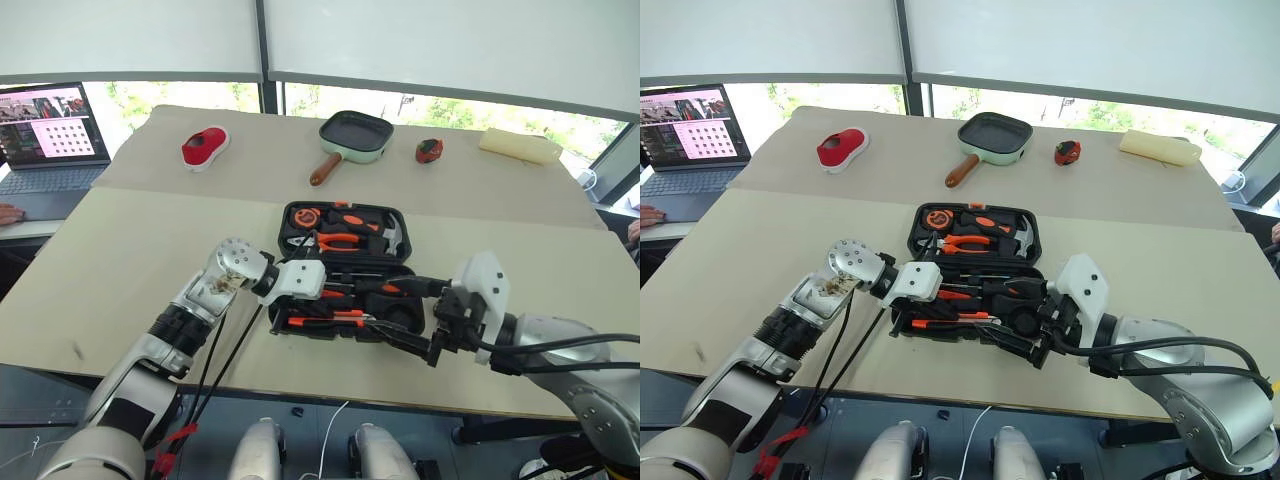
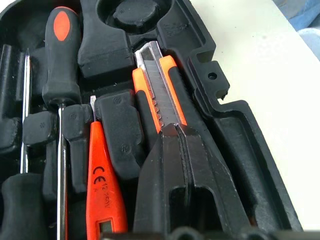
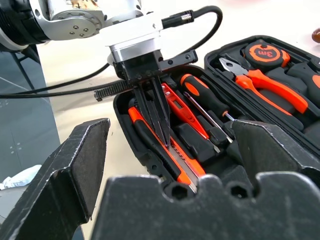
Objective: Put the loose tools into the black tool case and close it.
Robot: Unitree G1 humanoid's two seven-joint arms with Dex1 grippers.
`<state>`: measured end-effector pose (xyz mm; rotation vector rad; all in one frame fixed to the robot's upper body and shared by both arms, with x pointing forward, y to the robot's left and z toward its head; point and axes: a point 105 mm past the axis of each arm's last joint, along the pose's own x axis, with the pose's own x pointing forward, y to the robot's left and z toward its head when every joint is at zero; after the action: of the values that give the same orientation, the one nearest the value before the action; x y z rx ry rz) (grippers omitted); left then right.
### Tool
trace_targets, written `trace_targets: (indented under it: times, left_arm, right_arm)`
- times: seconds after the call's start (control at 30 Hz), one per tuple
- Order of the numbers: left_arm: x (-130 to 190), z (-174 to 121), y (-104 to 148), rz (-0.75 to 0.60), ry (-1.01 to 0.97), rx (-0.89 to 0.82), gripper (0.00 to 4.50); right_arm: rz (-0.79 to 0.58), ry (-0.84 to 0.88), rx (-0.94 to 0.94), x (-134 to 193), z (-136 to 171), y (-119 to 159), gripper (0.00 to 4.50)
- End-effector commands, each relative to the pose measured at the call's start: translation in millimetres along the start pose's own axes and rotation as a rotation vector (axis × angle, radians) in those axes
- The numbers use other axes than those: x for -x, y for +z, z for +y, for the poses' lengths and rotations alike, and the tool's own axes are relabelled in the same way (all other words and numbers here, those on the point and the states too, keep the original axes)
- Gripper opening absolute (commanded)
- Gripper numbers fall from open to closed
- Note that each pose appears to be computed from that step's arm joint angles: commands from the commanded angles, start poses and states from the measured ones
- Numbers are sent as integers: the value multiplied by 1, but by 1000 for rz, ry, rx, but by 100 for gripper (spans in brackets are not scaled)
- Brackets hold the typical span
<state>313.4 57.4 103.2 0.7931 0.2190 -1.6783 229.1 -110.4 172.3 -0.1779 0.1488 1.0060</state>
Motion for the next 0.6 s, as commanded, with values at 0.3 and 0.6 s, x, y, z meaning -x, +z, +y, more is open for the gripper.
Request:
trace_targets:
  times: [0.3,0.6]
  left_arm:
    - [63,2,10,-146,111,126,141]
    - [104,4,46,-260,152,166,447]
  right_arm:
    - [106,-260,-40,64,-24,-21,450]
    - [257,-411,-122,126,-42,-51,450]
